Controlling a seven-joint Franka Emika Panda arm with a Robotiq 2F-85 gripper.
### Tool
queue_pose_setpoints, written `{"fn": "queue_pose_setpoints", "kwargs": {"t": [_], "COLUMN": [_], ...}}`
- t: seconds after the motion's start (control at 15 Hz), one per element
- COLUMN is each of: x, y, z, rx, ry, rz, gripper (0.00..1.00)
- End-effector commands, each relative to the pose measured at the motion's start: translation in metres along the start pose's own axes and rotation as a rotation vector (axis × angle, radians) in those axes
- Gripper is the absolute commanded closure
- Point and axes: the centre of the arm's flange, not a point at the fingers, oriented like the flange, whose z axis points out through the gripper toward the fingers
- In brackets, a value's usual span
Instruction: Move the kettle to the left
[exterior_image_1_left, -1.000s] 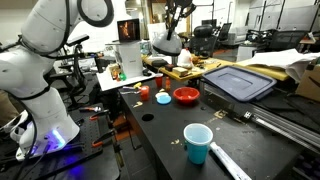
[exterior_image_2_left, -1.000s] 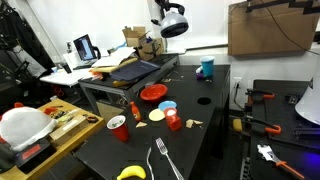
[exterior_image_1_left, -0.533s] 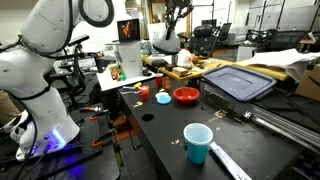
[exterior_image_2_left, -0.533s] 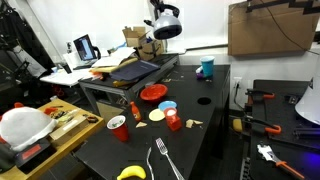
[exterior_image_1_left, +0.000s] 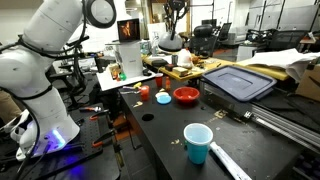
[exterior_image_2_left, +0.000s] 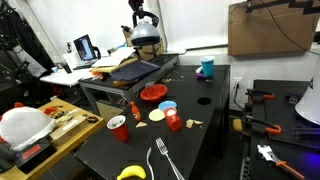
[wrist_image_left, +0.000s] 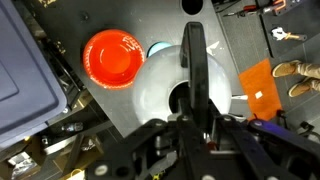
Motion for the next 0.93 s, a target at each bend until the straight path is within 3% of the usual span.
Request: {"fn": "queue_pose_setpoints", "kwargs": {"t": [0.0,0.4,0.87], "x": [0.019,0.096,0.164], "y": [-0.061,-0.096,-0.145], "z": [0.05,0.064,0.085], "rx": [-0.079,-0.135,-0.158], "ry": [-0.011,-0.04,-0.051], "rz": [-0.055,-0.158,-0.263], "gripper": [0.95,0.95,0.95]}}
